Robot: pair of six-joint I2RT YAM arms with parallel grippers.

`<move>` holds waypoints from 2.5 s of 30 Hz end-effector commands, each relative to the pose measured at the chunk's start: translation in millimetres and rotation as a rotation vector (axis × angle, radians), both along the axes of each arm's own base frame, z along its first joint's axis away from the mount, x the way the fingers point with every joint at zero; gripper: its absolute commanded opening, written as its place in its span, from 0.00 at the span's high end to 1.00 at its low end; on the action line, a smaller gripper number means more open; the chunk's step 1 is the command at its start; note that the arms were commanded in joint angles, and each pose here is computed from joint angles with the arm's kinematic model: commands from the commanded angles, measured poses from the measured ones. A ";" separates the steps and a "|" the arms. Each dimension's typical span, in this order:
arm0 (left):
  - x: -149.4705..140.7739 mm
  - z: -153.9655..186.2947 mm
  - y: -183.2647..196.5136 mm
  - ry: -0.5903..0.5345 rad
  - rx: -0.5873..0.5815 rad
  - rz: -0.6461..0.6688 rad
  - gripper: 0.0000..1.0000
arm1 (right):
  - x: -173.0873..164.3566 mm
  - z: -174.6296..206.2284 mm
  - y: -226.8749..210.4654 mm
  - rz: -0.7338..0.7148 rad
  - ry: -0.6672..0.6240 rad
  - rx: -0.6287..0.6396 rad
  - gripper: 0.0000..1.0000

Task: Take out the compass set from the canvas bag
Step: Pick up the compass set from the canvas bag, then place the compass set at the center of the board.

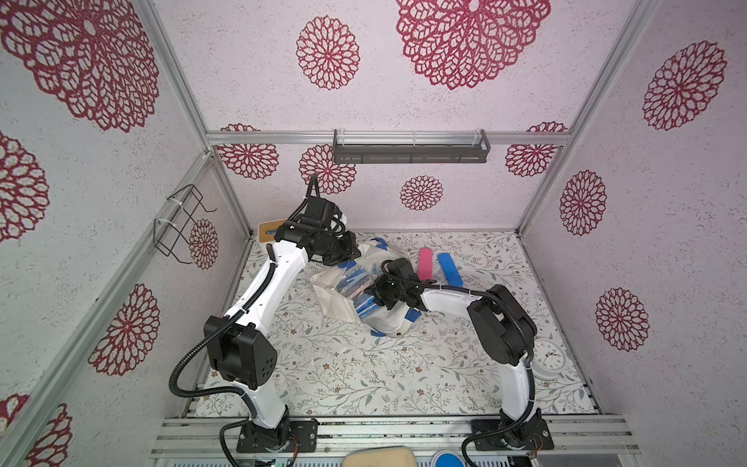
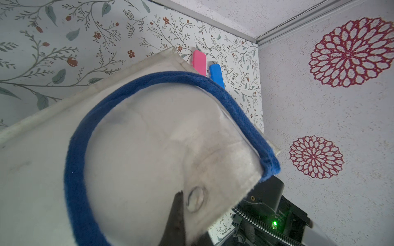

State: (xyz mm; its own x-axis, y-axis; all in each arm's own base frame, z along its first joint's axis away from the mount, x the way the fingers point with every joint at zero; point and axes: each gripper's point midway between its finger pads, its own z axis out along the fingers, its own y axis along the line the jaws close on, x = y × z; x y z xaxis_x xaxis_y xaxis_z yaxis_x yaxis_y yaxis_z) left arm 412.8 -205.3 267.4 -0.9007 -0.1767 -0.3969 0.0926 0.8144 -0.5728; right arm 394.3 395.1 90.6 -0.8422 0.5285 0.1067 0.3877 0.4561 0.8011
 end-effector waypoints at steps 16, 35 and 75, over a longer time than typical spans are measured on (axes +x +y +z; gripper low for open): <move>28.7 17.0 55.8 0.015 0.032 0.234 1.00 | 14.1 147.5 -2.4 0.195 -0.347 0.019 0.80; 23.0 -6.0 68.9 0.088 0.008 0.264 1.00 | 21.3 250.2 -68.2 0.343 -0.630 0.112 0.80; 27.9 7.1 89.9 0.062 -0.028 0.212 1.00 | 9.5 -32.8 -192.8 0.600 -0.141 -0.300 0.75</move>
